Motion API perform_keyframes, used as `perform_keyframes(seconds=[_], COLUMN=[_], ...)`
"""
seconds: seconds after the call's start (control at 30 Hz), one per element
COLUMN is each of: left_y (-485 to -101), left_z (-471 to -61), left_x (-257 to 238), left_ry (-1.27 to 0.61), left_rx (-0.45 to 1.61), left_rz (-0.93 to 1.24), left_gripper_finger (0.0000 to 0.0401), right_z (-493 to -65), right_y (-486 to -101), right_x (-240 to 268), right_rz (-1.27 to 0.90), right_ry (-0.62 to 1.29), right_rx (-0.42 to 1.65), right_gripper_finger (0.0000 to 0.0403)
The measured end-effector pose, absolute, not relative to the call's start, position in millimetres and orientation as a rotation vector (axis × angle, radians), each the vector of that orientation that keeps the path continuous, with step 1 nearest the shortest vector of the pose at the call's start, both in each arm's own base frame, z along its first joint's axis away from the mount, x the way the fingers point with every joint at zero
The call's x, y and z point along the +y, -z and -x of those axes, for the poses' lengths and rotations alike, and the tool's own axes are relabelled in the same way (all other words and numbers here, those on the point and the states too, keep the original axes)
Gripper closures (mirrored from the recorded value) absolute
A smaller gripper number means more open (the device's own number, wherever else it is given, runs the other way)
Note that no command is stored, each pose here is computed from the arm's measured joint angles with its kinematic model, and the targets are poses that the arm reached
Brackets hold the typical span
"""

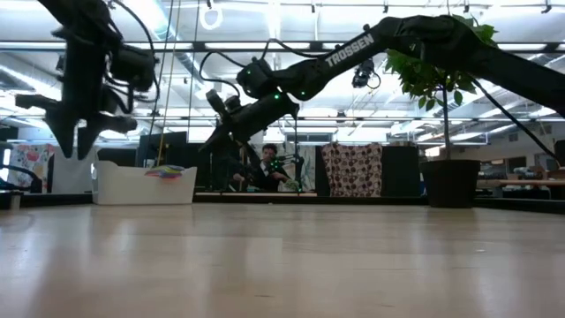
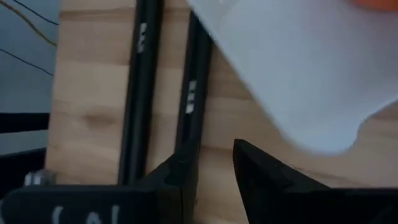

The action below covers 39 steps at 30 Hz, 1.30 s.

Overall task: Nest measuring cups in basket
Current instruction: Put the nested measuring cups into the white bin

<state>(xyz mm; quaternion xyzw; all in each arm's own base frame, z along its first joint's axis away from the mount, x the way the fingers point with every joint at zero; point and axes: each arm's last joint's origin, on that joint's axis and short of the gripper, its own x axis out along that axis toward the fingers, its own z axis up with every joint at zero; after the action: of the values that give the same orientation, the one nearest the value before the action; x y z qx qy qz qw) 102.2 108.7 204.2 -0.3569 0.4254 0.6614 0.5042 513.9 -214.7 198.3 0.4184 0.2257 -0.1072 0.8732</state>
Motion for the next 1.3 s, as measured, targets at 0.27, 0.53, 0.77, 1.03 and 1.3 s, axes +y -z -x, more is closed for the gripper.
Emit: perform_keyframes(seconds=[0.27,0.53,0.77,1.03,1.3], left_y=[-178.6,-165.4,-165.3,-165.0,-163.7], left_z=[-114.9,-108.6,-118.4,-119.5,-132.9], left_x=[142.6,160.6,171.1,170.4,164.7], left_ry=[-1.591,-1.608,-1.473,-1.438,-1.298], left_rx=[1.132,1.194,1.086,1.087,1.07], left_rz=[0.764,0.755,0.779,0.803,0.84], left_gripper_finger=[0.0294,0.0294,0.0294,0.0294,0.0294], right_z=[-513.9,-515.7,-510.7,-504.6,-525.9], right_y=[-199.6,-199.7,-196.4,-194.2,-145.7], right_x=[-215.2,-210.5,-219.2,-240.9,-233.2], right_rz=[-0.905,-0.908,-0.863,-0.861,-1.088], right_ry=[0.201,0.187,0.316,0.271,-0.009], right_rx=[0.466,0.471,0.477,0.439,0.415], right_gripper_finger=[0.0392,0.0392,0.0392,0.0392,0.0392])
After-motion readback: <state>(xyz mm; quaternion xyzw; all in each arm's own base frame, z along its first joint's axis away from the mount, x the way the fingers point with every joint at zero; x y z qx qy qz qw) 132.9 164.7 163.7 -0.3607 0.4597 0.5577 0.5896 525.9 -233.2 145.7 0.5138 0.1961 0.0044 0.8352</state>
